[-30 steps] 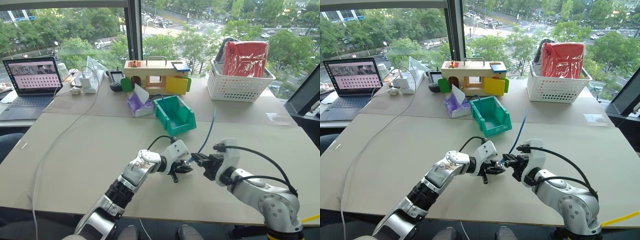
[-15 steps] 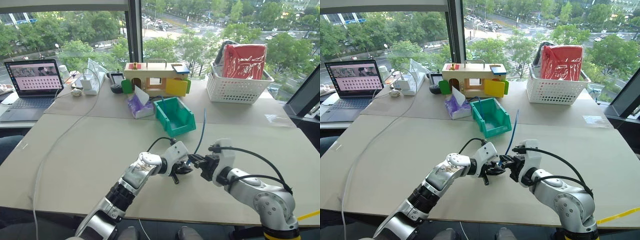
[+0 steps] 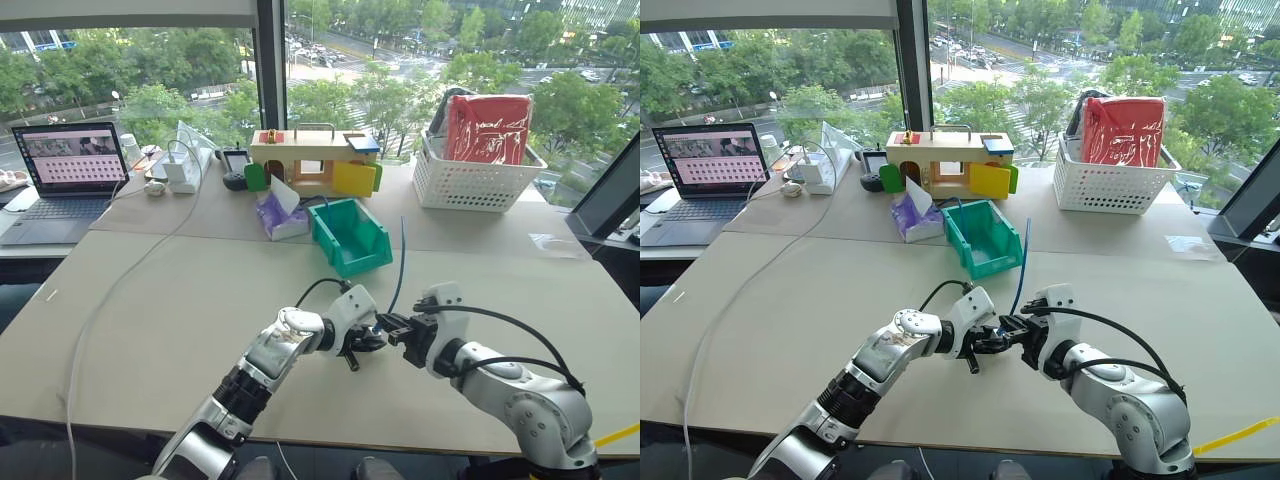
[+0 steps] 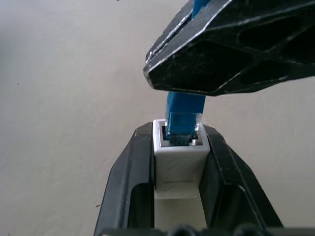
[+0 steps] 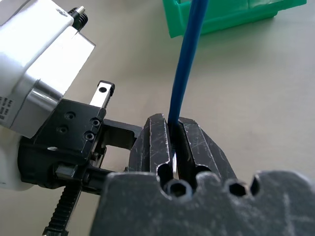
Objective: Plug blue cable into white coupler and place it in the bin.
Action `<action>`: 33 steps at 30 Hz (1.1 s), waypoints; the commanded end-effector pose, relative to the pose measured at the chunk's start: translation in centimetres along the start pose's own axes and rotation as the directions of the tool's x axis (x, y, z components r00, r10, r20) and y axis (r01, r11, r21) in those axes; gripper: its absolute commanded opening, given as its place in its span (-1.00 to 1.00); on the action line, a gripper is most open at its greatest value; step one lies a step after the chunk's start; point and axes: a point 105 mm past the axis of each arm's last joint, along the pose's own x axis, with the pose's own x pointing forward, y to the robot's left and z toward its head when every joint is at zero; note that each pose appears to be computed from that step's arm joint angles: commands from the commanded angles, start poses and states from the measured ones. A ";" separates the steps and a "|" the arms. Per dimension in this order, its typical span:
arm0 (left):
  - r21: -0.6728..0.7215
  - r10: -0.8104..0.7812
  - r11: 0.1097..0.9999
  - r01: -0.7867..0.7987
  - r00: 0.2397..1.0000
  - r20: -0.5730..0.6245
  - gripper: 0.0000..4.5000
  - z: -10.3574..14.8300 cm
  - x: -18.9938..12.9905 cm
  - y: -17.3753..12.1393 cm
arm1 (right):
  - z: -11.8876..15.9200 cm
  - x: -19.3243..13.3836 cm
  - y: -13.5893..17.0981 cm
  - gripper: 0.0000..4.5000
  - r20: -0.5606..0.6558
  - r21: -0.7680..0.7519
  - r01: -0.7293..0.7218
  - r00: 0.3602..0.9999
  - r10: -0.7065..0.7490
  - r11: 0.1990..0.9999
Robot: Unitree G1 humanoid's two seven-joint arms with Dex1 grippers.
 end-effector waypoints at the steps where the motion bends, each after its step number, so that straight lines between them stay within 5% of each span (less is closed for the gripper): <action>1: -0.042 -0.006 0.999 0.004 0.999 -0.032 -0.69 -1.2 0.1 -0.2 | -6.3 0.3 0.1 -1.00 -0.244 0.050 -0.018 0.969 0.029 0.999; 12: -0.114 0.010 0.993 -0.003 0.998 0.062 -0.69 0.2 -0.1 0.2 | -4.4 0.2 -1.2 -1.00 -0.169 0.030 0.014 0.986 -0.009 0.999; 14: -0.133 -0.040 0.990 0.049 0.997 0.073 -0.24 0.4 -0.2 -0.5 | -3.5 0.0 -1.6 -1.00 -0.135 0.027 0.029 0.990 -0.025 0.999; 16: -0.137 -0.038 0.990 0.046 0.997 0.066 -0.04 0.3 -0.3 -0.5 | -1.9 -0.4 -2.4 -1.00 -0.085 0.036 0.046 0.996 -0.042 0.998; 22: -0.102 -0.004 0.995 0.009 0.999 0.047 0.98 -0.6 -1.6 0.7 | 4.4 -2.9 -5.3 -1.00 0.087 0.056 0.098 0.991 -0.102 0.994; 28: -0.046 0.001 0.999 0.003 0.996 0.092 1.00 -0.6 -3.9 1.4 | 10.9 -3.6 -5.7 -1.00 0.233 0.040 0.054 0.970 -0.062 0.998; 33: -0.040 0.110 0.994 -0.103 0.968 0.225 1.00 1.4 -6.0 3.6 | 17.2 -0.5 -4.2 -1.00 0.342 -0.067 -0.030 0.938 0.051 0.997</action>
